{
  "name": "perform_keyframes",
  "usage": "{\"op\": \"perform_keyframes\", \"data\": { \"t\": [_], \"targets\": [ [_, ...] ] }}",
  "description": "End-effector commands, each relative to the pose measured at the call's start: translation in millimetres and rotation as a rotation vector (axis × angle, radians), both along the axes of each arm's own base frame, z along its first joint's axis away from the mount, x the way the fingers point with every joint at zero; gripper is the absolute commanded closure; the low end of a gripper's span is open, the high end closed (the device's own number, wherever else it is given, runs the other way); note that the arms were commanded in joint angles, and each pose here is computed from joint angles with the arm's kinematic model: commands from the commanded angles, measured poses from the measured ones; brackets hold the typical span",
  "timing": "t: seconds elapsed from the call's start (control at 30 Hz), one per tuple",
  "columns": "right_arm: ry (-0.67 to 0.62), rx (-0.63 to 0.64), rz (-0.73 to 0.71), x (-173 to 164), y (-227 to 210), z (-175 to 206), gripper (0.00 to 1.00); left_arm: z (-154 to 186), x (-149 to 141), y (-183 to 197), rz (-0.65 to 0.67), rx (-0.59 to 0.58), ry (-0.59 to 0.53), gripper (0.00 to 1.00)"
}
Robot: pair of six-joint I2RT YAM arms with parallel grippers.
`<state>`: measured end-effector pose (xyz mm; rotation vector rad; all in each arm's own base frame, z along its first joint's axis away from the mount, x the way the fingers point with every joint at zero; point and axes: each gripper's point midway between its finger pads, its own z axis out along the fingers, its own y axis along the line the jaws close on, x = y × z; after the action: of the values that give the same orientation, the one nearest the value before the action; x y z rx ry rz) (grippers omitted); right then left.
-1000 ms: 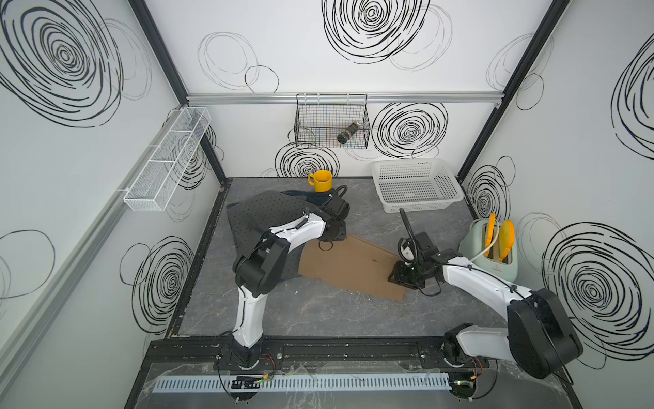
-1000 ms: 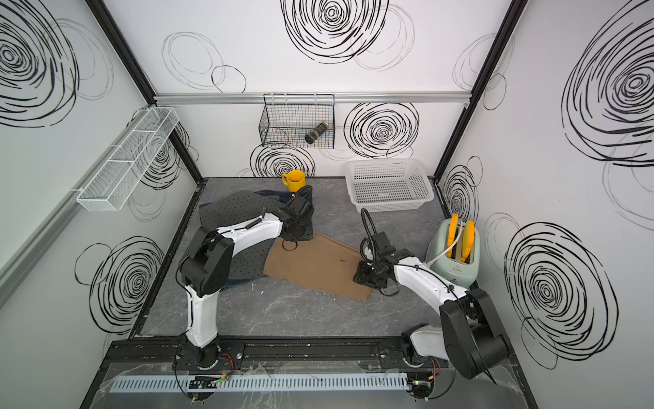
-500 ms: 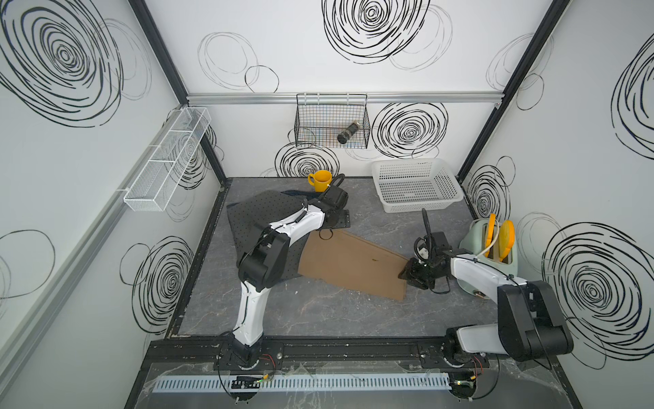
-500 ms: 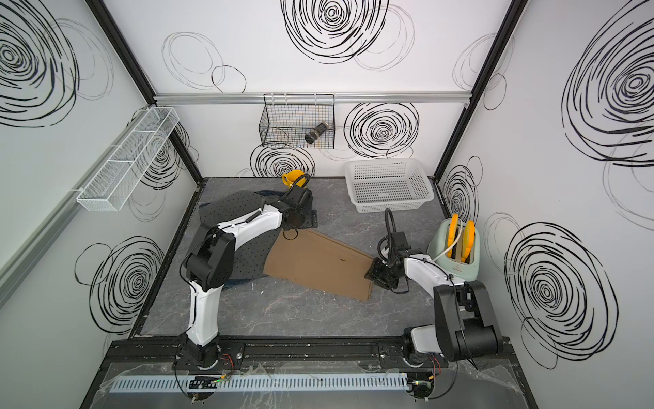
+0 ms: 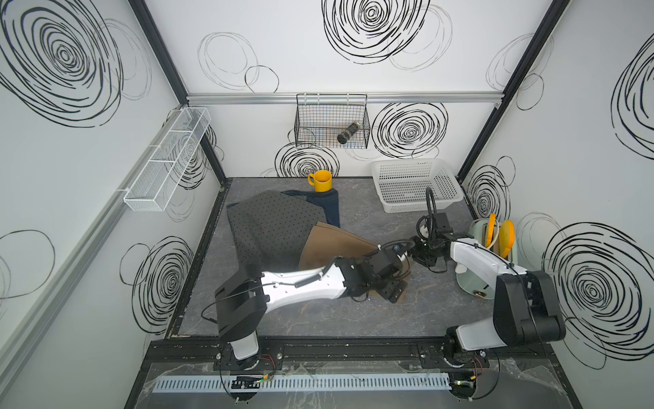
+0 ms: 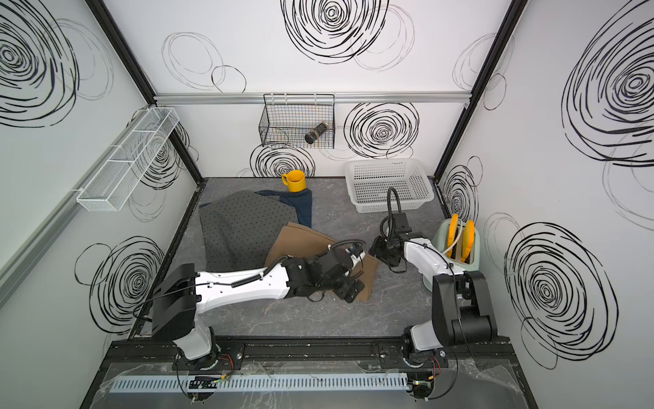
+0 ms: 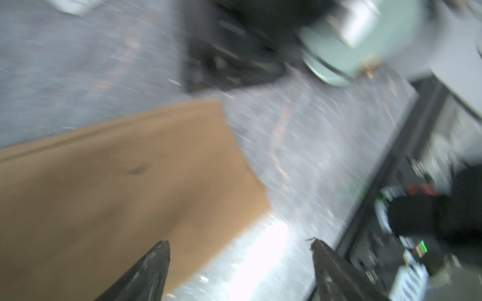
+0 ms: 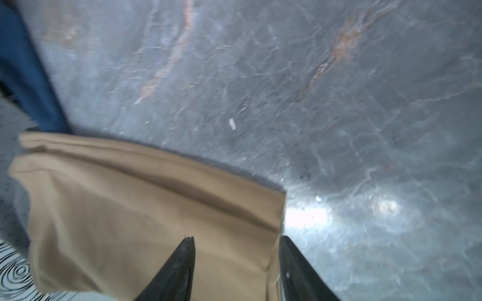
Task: Roll up the skirts
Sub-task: Adjust the skirt at the center of the board.
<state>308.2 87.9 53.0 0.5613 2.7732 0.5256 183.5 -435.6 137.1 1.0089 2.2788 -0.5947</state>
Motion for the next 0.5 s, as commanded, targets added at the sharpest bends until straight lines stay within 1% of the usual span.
{"op": "perform_keyframes", "data": {
  "t": [0.0,0.07,0.17,0.3,0.47],
  "targets": [
    [0.019,0.001,0.031,-2.5,0.4,-8.5,0.46,-6.8,-5.0,-17.1,-0.128,0.023,-0.106,0.1],
    [0.025,-0.013,0.036,-4.0,-3.0,-11.4,0.46,-19.3,-13.3,-24.2,-0.193,0.07,-0.145,0.09],
    [0.02,-0.014,0.037,-5.4,-4.4,-13.2,0.46,-36.0,-13.1,-30.6,-0.234,0.12,-0.179,0.09],
    [0.055,-0.006,0.041,-6.8,-4.6,-23.2,0.49,-64.2,-4.3,-37.6,-0.274,0.201,-0.212,0.1],
    [0.055,0.003,0.033,-7.3,-5.3,-25.8,0.49,-76.7,7.4,-42.6,-0.298,0.249,-0.283,0.13]
  ]
}}
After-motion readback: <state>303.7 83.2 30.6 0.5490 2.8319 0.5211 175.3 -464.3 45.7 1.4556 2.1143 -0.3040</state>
